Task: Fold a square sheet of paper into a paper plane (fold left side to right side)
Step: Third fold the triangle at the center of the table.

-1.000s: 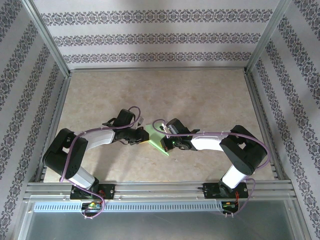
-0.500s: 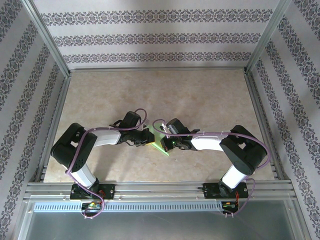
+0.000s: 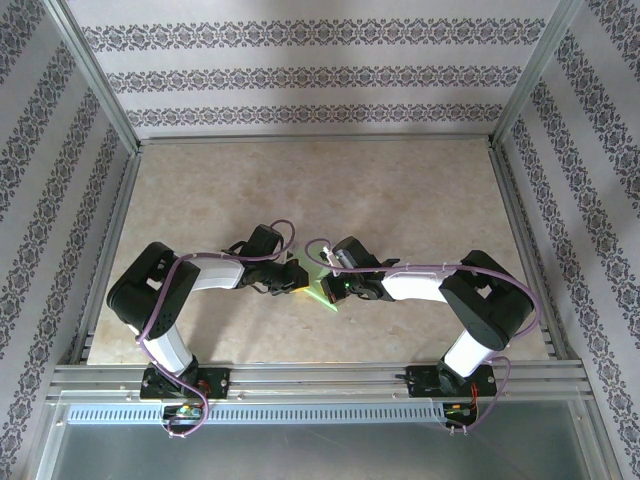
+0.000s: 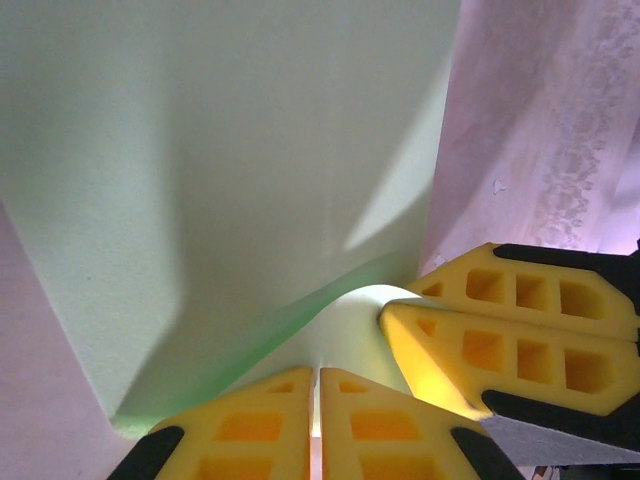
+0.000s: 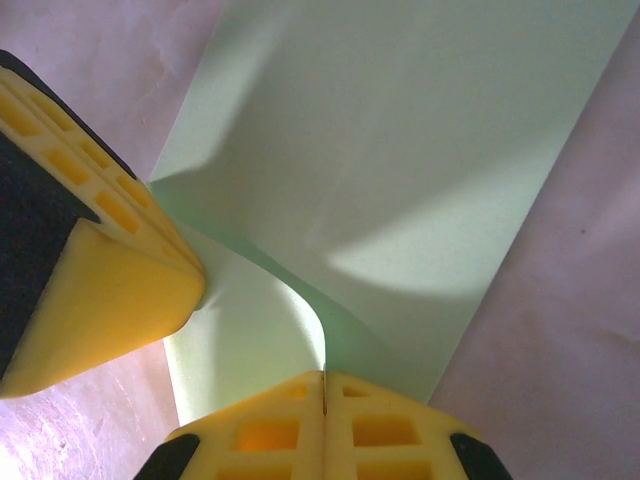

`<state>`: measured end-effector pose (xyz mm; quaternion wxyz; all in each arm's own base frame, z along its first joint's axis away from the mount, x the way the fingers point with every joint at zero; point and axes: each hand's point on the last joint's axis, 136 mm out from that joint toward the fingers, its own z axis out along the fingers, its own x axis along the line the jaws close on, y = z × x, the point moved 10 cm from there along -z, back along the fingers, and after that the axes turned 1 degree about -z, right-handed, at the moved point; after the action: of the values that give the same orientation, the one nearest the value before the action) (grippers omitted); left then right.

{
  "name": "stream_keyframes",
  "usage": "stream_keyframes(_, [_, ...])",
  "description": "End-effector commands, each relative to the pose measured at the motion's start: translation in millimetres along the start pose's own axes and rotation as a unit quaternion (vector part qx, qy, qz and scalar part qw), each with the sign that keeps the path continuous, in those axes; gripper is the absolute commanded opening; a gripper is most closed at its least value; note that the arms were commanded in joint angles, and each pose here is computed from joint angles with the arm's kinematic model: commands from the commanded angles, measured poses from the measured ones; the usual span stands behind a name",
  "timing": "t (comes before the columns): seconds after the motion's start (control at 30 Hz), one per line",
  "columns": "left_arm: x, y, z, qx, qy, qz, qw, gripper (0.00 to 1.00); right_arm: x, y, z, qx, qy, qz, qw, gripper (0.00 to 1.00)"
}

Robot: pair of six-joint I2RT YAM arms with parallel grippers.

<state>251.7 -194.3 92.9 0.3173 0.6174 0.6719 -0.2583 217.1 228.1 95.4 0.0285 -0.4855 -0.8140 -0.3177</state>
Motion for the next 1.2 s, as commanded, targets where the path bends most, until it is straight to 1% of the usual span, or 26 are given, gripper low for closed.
stream_keyframes(0.0, [-1.2,3.0,6.3,-0.004,0.006,0.008,1.0,0.11,-7.7,-15.5,5.6,0.048,-0.02,0.002,0.999,0.0])
stream_keyframes(0.3, [5.3,3.1,10.5,0.001,0.026,-0.003,1.0,0.1,-6.3,-11.6,4.7,0.045,-0.019,0.001,0.999,0.0])
stream_keyframes(0.47, [12.1,0.3,9.6,0.007,0.066,-0.014,0.998,0.07,-5.8,-4.8,0.8,0.035,-0.017,0.009,0.999,0.01])
stream_keyframes(0.67, [20.5,-3.4,10.1,0.019,0.1,-0.029,0.994,0.06,-3.2,13.6,-10.6,0.009,-0.003,0.022,1.0,0.11])
stream_keyframes(0.9, [25.6,-5.0,12.4,0.024,0.113,-0.039,0.993,0.06,-8.6,27.1,-31.6,-0.01,-0.013,0.055,0.998,0.3])
stream_keyframes(0.97, [25.7,-5.0,13.2,0.025,0.112,-0.039,0.993,0.06,-11.4,27.6,-39.8,-0.01,-0.019,0.069,0.997,0.33])
stream_keyframes(1.03, [25.3,-5.1,13.1,0.024,0.112,-0.038,0.993,0.05,-13.3,27.9,-49.8,-0.014,-0.012,0.086,0.996,0.33])
stream_keyframes(1.1, [25.3,-4.8,12.9,0.024,0.113,-0.039,0.993,0.05,-11.9,27.0,-58.0,-0.016,0.015,0.106,0.994,0.32])
stream_keyframes(1.17, [24.9,-5.4,13.0,0.024,0.112,-0.038,0.993,0.05,-9.2,24.6,-63.7,-0.007,0.066,0.138,0.988,0.25])
